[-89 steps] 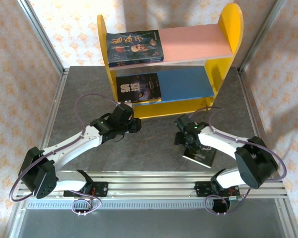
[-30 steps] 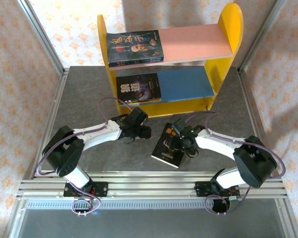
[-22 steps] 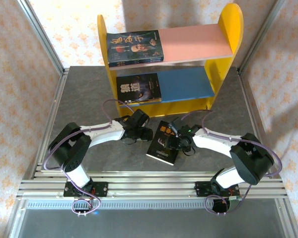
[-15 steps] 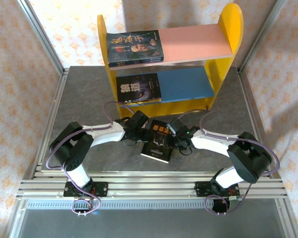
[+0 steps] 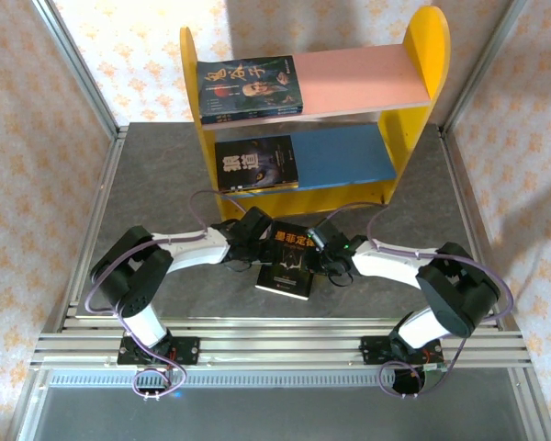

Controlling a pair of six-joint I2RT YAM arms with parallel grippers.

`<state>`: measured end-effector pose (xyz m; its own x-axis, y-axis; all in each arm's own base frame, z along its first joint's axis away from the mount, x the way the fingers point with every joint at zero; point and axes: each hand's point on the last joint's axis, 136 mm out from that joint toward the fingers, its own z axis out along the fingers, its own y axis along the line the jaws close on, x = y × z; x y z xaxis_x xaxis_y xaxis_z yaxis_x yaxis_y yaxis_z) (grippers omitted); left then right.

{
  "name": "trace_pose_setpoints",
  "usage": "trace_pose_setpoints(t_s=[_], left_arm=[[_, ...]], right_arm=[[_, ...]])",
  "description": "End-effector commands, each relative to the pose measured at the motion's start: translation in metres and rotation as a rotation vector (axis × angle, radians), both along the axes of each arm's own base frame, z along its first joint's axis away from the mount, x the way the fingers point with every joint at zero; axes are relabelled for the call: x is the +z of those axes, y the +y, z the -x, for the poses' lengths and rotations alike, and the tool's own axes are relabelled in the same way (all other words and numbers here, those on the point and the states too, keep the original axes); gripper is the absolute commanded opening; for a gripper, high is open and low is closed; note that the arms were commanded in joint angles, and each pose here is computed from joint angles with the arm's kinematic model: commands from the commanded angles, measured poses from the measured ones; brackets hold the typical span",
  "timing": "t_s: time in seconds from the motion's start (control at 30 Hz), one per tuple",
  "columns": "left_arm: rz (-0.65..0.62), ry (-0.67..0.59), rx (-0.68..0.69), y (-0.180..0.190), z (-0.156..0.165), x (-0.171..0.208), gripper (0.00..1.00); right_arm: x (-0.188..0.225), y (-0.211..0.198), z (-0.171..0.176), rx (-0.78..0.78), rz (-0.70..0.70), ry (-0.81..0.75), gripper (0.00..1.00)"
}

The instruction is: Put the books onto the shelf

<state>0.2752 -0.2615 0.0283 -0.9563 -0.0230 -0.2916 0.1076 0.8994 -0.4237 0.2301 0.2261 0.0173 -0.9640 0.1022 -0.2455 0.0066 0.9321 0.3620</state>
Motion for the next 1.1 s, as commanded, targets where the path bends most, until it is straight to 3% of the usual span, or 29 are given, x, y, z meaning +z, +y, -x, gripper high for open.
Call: trace_pose_setpoints(t_s=[0.0, 0.1, 0.2, 0.7, 0.83, 0.93, 1.07], left_arm=[[0.216, -0.052, -0.057, -0.032, 0.004, 0.05, 0.5], [0.313, -0.095, -0.068, -0.038, 0.007, 0.085, 0.51], [0.328, -0.105, -0.066, -0.035, 0.012, 0.095, 0.51], [0.299, -0.052, -0.033, -0.036, 0.009, 0.061, 0.47], [0.291, -0.065, -0.036, -0.035, 0.008, 0.064, 0.39], [0.248, -0.074, -0.033, -0.029, 0.006, 0.062, 0.3], [0.176, -0.081, -0.02, -0.019, 0.005, 0.056, 0.2]], right_arm=[[-0.016, 0.042, 0.007, 0.118, -0.108, 0.024, 0.32], [-0.013, 0.048, 0.004, 0.127, -0.115, 0.019, 0.33], [-0.009, 0.053, 0.001, 0.131, -0.123, 0.01, 0.36], [-0.001, 0.056, -0.002, 0.128, -0.136, -0.007, 0.47], [-0.001, 0.055, -0.002, 0.126, -0.132, -0.004, 0.51], [-0.002, 0.046, -0.004, 0.104, -0.086, -0.017, 0.61], [0.006, 0.025, -0.011, 0.046, -0.063, -0.038, 0.67]])
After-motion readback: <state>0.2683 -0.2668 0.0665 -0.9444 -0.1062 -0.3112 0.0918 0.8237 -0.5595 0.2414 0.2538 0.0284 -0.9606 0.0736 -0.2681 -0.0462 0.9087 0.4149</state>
